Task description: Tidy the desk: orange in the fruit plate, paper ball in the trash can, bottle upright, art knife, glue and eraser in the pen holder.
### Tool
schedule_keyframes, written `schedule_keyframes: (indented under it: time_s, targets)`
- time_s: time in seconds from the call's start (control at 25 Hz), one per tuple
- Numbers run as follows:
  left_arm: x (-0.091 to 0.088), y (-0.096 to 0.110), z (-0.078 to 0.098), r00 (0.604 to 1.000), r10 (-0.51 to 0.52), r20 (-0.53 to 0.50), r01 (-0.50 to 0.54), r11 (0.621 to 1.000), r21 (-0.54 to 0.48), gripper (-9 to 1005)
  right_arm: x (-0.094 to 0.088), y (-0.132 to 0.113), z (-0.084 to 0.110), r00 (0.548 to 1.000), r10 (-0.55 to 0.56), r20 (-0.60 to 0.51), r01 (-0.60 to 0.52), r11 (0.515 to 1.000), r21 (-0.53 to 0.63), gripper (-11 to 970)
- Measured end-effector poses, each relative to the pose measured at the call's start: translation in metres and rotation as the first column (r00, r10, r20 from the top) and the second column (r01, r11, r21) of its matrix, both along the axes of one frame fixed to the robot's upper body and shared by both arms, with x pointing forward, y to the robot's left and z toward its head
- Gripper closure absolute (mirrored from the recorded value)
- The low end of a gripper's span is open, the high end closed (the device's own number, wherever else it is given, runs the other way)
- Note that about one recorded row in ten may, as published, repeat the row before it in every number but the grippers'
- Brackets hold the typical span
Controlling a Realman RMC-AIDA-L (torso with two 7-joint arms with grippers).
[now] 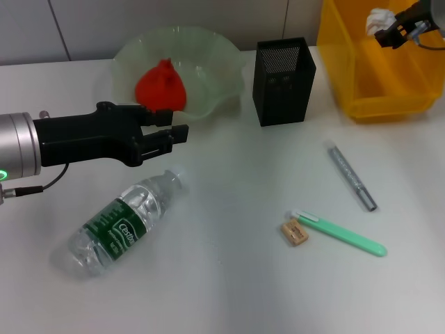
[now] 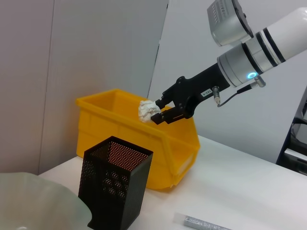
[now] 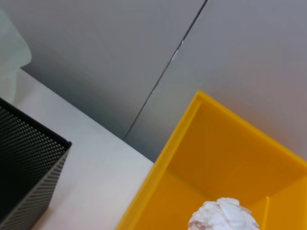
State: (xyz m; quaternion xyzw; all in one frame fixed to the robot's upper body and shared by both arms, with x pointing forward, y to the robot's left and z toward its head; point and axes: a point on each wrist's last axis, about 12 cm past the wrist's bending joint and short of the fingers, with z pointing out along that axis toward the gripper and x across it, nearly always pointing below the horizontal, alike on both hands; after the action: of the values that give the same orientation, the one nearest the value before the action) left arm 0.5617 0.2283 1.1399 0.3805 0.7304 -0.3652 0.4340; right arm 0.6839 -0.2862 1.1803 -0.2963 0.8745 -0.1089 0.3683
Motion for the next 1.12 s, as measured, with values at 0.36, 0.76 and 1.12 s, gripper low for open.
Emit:
schedule_keyframes:
  time_s: [0.36, 0.76, 1.12]
  targets:
    - [-0.001, 0.0, 0.0, 1.0, -0.004, -0.004, 0.004, 1.0, -0.002, 582, -0.001, 0.0, -0.002, 1.0, -0.003, 0.009, 0.003, 1.0, 0.003, 433]
    - [-0.002, 0.001, -0.002, 1.0, 0.002, -0.011, -0.002, 1.0, -0.003, 580, -0.043, 0.023, 0.013, 0.998, 0.054, -0.007, -0.054, 0.997, 0.055, 387]
    - [-0.001, 0.002, 0.0, 1.0, 0.003, -0.012, -0.003, 1.0, -0.006, 579, -0.103, 0.045, 0.043, 0.972, 0.233, -0.042, -0.21, 0.929, 0.304, 362]
